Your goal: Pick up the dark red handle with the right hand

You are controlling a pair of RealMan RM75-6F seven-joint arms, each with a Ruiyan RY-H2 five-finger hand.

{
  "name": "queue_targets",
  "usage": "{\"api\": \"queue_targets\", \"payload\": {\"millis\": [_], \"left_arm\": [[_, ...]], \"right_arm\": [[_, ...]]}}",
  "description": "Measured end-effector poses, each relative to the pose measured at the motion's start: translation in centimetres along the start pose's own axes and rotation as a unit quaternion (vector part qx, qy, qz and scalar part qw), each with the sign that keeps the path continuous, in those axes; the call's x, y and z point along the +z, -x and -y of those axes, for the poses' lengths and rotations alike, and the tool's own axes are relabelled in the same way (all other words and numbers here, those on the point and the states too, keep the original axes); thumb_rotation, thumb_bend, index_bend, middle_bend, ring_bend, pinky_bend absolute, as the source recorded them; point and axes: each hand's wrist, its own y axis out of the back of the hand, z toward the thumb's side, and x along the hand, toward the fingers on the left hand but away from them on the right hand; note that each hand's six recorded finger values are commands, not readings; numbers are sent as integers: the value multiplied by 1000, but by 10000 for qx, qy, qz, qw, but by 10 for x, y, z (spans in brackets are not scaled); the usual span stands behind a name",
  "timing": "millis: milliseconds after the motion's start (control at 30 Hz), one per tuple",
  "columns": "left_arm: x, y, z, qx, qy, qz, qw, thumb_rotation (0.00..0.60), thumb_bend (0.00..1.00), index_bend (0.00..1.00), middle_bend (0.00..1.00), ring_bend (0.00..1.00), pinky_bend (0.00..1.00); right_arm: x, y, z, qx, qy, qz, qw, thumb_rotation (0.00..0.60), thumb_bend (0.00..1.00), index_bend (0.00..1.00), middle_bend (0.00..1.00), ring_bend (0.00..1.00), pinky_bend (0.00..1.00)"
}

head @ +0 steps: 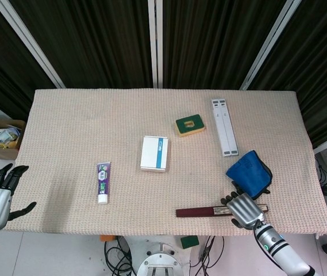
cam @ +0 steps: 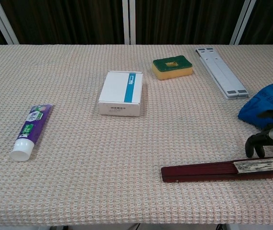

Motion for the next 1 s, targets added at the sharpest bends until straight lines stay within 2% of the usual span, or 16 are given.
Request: {"api": "queue_targets", "payload": {"millis": [400, 767, 1000], "left_arm": [[-3, 0, 2, -34, 25, -24, 10000, 579, 53, 158, 177, 88, 161], [-10, 2, 3, -70, 42, -106, 9999, 579, 53, 159, 177, 88, 161], [-14, 4, 2, -35, 56, -137, 9999, 577, 53, 158, 177, 88, 161]], "right_arm": [[3, 4, 4, 67, -121, -22, 9999, 600, 284, 419, 457, 345, 42], [10, 13, 0, -155, -246, -95, 9995, 600, 338, 599, 628, 507, 133], [13, 15, -8, -362, -157, -159, 9991, 600, 391, 654, 662, 539, 169]]}}
